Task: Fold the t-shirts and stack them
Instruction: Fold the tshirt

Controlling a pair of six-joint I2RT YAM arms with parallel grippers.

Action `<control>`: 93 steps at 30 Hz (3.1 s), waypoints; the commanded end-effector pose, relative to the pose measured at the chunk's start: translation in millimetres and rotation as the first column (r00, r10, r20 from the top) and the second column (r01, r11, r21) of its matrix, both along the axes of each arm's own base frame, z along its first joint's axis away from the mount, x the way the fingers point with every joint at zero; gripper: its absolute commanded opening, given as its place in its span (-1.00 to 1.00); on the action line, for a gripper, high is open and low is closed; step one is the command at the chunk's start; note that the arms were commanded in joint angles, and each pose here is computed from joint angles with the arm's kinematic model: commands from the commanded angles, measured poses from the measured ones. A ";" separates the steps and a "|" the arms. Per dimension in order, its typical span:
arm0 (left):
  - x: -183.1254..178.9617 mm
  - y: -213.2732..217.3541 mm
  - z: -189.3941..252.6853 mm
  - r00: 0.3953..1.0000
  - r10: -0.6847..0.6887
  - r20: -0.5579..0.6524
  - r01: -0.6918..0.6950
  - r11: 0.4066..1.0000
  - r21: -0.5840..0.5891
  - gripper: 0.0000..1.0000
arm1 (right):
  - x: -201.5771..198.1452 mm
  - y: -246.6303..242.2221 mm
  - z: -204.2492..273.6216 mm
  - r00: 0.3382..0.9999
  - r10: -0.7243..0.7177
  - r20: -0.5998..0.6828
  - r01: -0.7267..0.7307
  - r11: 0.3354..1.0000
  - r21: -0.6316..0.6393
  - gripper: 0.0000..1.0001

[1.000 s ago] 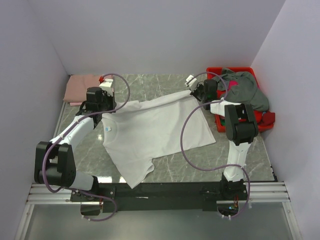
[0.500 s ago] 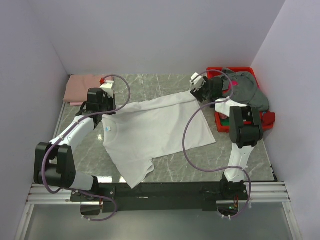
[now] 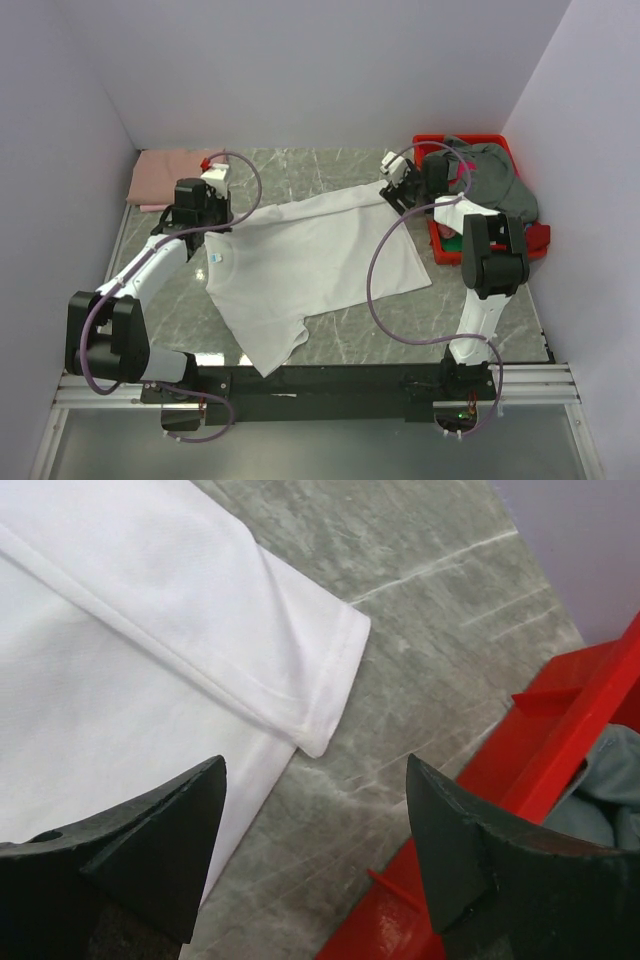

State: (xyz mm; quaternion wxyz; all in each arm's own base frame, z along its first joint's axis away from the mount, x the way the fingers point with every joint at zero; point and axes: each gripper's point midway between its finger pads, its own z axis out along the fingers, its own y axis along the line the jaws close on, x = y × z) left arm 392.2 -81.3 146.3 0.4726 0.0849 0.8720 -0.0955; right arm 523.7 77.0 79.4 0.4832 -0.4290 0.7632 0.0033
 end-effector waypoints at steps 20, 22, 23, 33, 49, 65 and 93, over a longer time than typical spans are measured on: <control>-26.0 -28.9 38.2 0.983 -0.179 -0.043 0.173 0.978 -0.117 0.80 | -62.9 40.8 104.0 0.973 0.227 -0.035 -0.216 0.957 0.191 0.58; -23.5 -45.2 0.2 0.932 -0.319 -0.170 0.299 0.945 -0.134 0.67 | -87.7 53.1 107.5 0.946 0.308 -0.097 -0.276 0.927 0.253 0.58; -19.3 -47.7 -1.6 0.925 -0.330 -0.189 0.309 0.942 -0.134 0.65 | -95.1 55.2 108.3 0.939 0.324 -0.115 -0.285 0.920 0.268 0.58; 18.6 -67.8 -73.8 0.882 -0.322 -0.344 0.345 0.939 0.004 0.46 | -168.6 68.0 107.8 0.873 0.430 -0.231 -0.323 0.863 0.388 0.58; -14.6 -91.3 -88.9 0.811 -0.398 -0.429 0.419 0.907 -0.048 0.20 | -191.8 73.4 104.0 0.847 0.467 -0.253 -0.332 0.837 0.434 0.58; -73.1 -123.9 -20.9 0.796 -0.516 -0.316 0.457 0.855 -0.245 0.18 | -203.2 63.5 110.4 0.862 0.444 -0.246 -0.340 0.865 0.368 0.58; -318.2 -87.5 -63.8 0.357 0.205 -0.911 -0.682 0.724 -0.105 0.49 | -283.4 68.4 30.8 0.793 0.569 -0.216 -0.562 0.821 0.099 0.46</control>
